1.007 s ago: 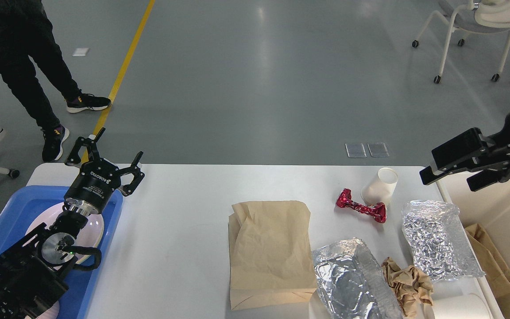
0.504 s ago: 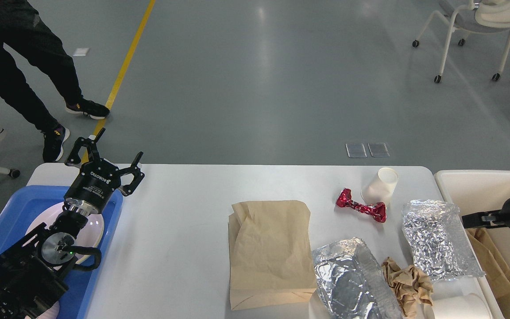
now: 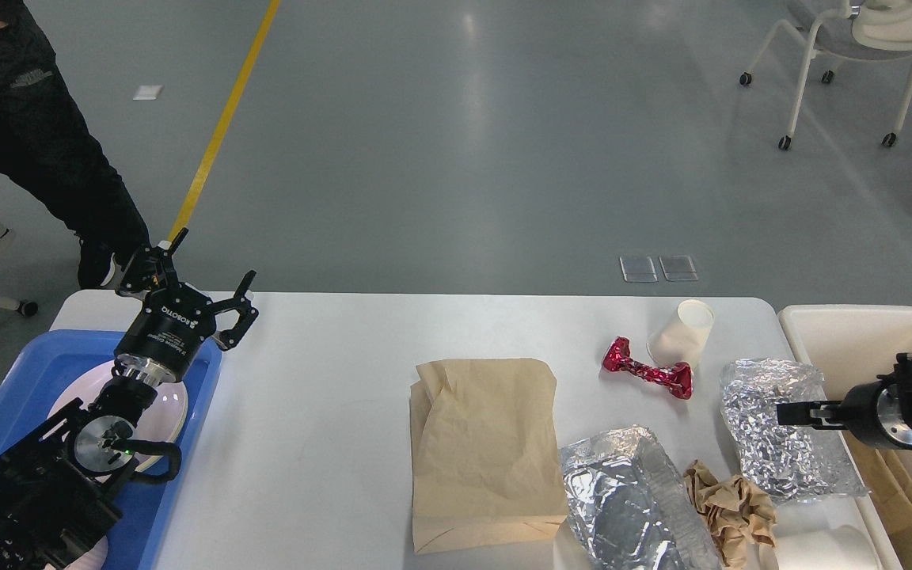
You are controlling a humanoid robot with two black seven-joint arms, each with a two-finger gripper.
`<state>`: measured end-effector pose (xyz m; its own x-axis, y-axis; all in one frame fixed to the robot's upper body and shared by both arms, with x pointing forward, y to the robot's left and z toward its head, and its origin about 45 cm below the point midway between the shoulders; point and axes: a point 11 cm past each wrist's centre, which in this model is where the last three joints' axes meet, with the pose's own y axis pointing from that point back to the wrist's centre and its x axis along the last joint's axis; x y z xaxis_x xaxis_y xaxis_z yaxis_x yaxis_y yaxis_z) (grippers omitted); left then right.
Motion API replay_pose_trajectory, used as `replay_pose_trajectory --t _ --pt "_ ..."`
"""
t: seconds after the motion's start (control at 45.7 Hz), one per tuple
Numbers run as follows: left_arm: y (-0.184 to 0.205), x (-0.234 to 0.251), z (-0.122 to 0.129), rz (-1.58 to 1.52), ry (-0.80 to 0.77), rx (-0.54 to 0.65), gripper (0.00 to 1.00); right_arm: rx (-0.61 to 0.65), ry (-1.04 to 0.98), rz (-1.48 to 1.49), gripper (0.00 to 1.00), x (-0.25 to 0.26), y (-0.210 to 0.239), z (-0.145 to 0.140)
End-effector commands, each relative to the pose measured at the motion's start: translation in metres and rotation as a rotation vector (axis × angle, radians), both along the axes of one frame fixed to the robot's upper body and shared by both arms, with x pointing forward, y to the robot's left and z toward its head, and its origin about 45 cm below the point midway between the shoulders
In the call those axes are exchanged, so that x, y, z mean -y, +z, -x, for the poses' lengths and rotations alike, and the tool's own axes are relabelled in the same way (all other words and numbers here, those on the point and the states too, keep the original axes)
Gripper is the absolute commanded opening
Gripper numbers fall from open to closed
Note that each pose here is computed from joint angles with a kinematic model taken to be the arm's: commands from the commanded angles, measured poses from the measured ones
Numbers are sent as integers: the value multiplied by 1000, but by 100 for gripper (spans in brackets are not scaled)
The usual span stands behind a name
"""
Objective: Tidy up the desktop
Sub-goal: 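Lower the right gripper onto the brown paper bag and grasp it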
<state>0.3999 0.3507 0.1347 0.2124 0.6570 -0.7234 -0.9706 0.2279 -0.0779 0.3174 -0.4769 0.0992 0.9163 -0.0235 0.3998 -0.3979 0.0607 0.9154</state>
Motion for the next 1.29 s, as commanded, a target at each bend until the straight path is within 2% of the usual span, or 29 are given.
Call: replay_pose_trajectory --t 0.0,0.131,0.197,0.307,0.394,0.482,0.569,0.679,0.81,0.942,1.029,1.117,1.183,1.27 --pt "0 0 0 0 0 0 100 11 2 -38 100 -12 8 -11" --pt "0 0 0 0 -1 -1 100 -5 -14 -138 100 -37 58 -39" --pt "0 0 0 0 0 0 100 -27 -25 -222 100 -56 108 -51" --pt "0 0 0 0 0 0 100 -84 97 -343 100 -127 197 -61" --pt "0 0 0 0 0 0 100 -131 245 -359 100 -185 278 -53" --pt "0 0 0 0 0 0 100 -204 397 -284 100 -241 354 -27" --pt "0 0 0 0 0 0 100 -133 518 -249 100 -279 396 -13" --pt "0 0 0 0 -1 -1 100 -79 686 -278 100 -331 426 4" --pt "0 0 0 0 0 0 100 -154 703 -348 100 -366 413 12" --pt "0 0 0 0 0 0 100 -348 546 -453 100 -374 353 7" --pt "0 0 0 0 0 0 100 -295 453 -391 100 -372 287 -14" --pt "0 0 0 0 0 0 100 -227 400 -343 100 -370 221 -23" --pt "0 0 0 0 0 0 100 -227 375 -319 100 -370 179 -17" --pt "0 0 0 0 0 0 100 -285 346 -286 100 -366 137 -1"
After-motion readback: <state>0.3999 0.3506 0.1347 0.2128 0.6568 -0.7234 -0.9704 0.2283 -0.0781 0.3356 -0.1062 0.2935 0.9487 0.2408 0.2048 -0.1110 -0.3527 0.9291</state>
